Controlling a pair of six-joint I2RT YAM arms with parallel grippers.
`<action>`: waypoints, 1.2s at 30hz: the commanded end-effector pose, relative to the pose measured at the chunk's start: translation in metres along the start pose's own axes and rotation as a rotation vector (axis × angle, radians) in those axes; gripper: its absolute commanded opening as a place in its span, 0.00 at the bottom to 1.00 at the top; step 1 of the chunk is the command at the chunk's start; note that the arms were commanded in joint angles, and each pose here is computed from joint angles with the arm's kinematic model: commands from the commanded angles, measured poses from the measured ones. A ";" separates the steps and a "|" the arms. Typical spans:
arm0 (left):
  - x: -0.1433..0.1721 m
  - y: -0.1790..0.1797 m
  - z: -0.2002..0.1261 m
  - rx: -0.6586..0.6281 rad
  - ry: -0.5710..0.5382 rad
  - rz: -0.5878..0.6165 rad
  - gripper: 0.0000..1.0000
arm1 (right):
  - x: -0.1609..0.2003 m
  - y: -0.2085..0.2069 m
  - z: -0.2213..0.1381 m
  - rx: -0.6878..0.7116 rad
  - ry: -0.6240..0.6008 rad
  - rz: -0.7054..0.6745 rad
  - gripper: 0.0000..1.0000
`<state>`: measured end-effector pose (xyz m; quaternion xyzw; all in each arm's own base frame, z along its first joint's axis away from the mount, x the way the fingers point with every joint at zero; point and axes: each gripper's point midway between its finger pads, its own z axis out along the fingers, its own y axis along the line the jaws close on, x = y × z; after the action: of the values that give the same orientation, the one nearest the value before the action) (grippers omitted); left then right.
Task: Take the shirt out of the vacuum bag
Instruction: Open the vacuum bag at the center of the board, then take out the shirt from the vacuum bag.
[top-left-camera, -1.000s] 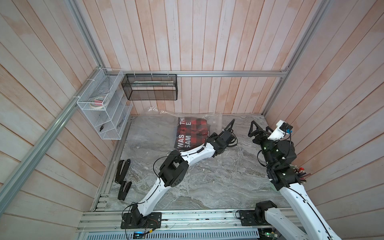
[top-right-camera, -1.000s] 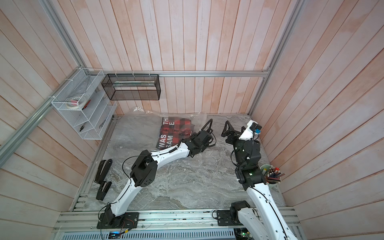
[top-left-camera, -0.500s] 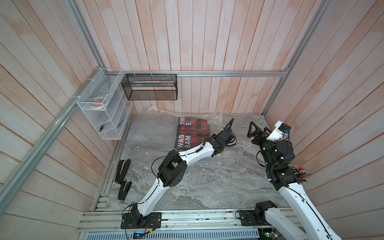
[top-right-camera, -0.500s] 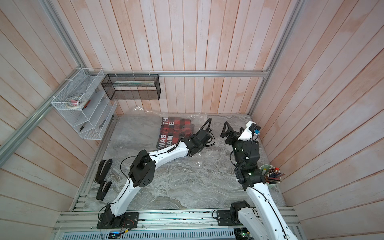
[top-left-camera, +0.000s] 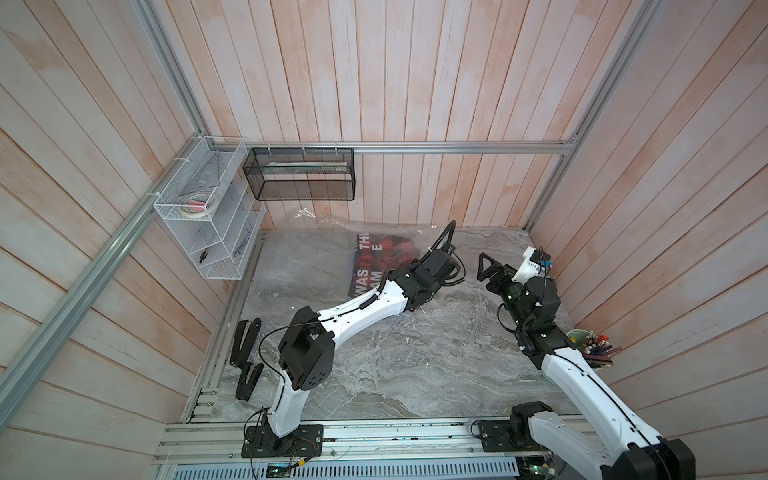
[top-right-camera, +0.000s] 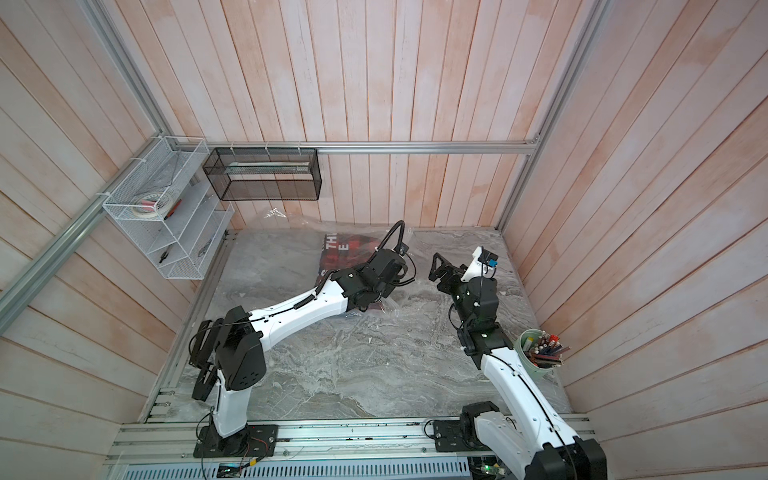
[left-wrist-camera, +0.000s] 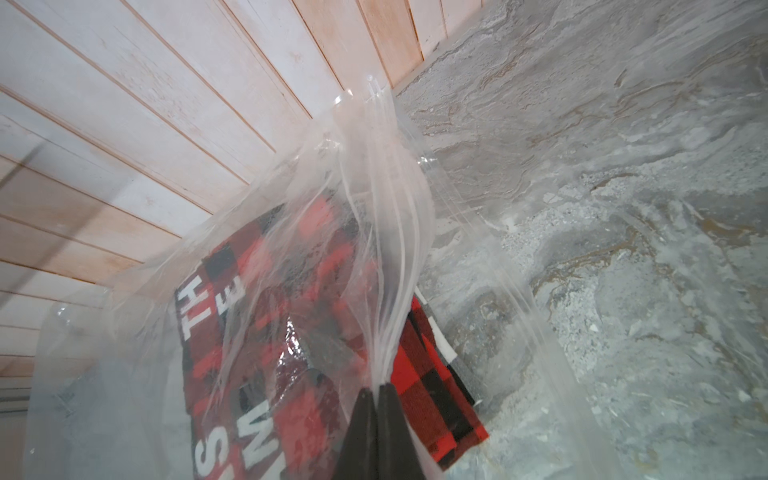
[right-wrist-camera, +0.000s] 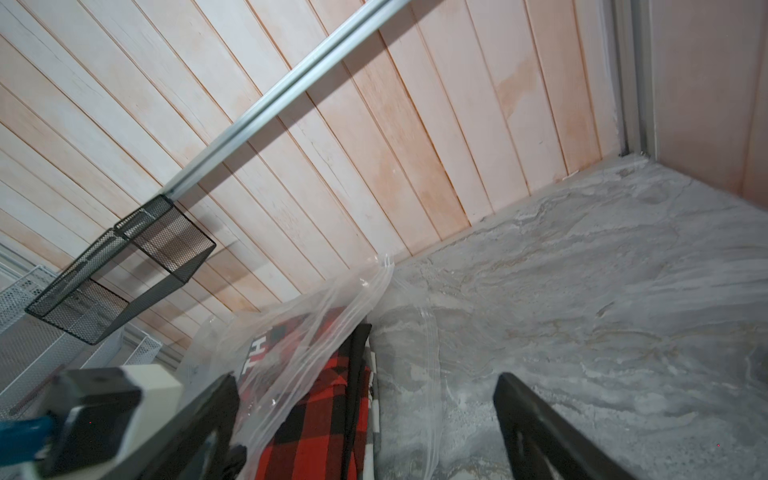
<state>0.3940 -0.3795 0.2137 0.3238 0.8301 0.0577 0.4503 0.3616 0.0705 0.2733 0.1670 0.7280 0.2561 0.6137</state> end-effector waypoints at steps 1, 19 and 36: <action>0.006 0.007 -0.021 -0.007 -0.006 -0.022 0.00 | 0.013 0.005 0.010 -0.065 0.028 0.061 0.98; 0.055 0.006 -0.090 0.055 0.035 -0.069 0.00 | 0.127 0.035 0.074 -0.234 0.229 0.086 0.91; 0.056 0.000 -0.091 0.087 0.001 -0.162 0.00 | 0.200 0.046 0.106 -0.304 0.305 0.084 0.77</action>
<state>0.3057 -0.3237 0.2269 0.2896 0.8524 0.0077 0.4353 0.4161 0.2264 0.1122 0.0744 0.7785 0.3878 0.4878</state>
